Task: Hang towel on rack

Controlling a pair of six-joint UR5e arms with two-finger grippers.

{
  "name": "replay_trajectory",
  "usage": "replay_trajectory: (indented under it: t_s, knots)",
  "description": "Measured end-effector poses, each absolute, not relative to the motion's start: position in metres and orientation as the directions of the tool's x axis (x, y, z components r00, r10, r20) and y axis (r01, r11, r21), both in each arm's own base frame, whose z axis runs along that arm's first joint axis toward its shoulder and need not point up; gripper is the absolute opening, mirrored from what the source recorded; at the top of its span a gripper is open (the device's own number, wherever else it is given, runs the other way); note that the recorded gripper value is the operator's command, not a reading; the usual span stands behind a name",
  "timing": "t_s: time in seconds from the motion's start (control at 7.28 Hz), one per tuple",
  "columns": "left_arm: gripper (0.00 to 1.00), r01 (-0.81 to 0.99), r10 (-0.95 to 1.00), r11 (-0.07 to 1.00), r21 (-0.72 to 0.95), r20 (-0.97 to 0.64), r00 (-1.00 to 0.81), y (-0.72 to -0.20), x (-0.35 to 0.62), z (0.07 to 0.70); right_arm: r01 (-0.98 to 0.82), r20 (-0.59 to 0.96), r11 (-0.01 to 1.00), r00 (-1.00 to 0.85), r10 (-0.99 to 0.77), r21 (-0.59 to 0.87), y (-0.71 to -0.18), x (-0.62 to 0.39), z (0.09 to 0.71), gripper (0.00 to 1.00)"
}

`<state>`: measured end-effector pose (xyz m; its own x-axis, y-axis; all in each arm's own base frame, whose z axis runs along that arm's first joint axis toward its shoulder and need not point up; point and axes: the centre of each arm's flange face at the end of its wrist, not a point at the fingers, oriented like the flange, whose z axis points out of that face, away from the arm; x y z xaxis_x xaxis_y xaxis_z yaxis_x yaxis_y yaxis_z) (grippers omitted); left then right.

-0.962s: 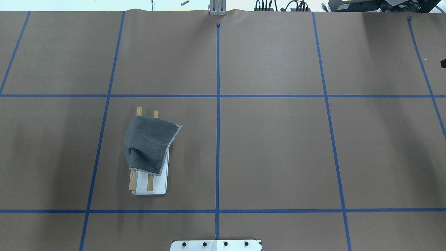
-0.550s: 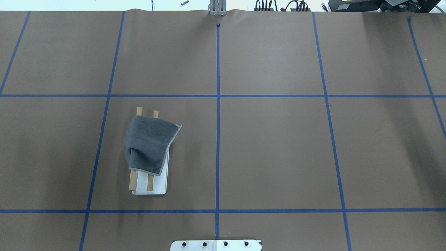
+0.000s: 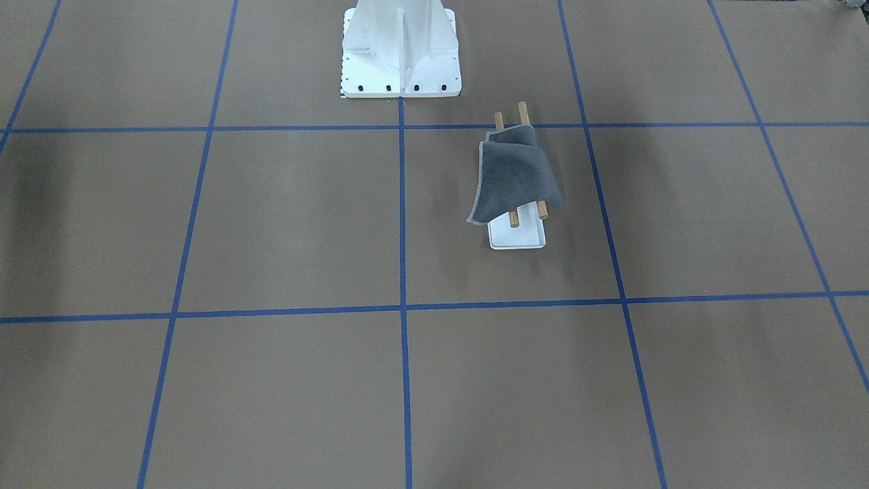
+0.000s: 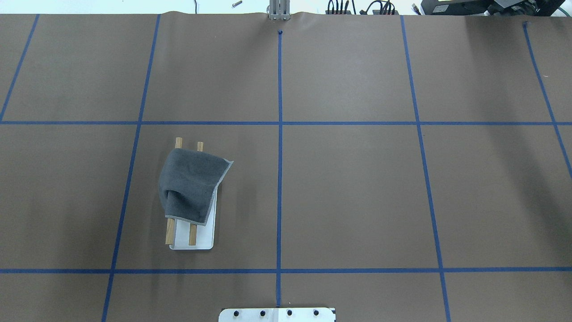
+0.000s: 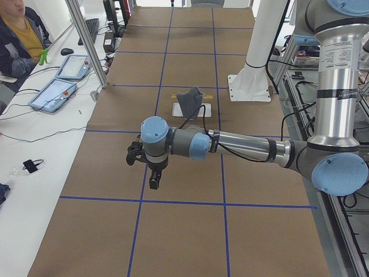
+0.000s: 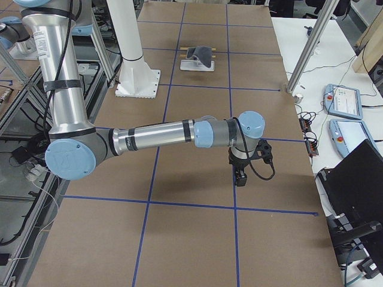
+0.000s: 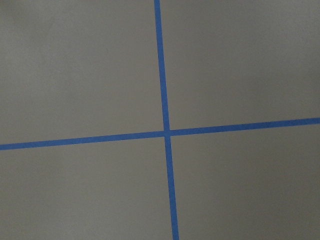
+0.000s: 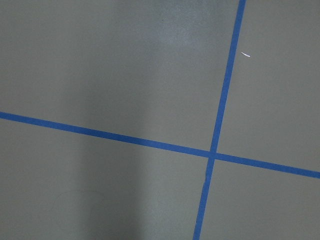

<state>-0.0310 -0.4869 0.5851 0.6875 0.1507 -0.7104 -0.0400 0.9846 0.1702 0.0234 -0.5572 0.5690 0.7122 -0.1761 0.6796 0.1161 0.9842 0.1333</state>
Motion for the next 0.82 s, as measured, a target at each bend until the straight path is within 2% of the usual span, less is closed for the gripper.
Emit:
replay_trajectory:
  t_s: [0.82]
  knots:
    - [0.98, -0.059, 0.248, 0.956, 0.286, -0.689, 0.681, -0.491, -0.022, 0.579, 0.109, 0.682, 0.983, 0.708, -0.182, 0.149, -0.558, 0.023, 0.558, 1.0]
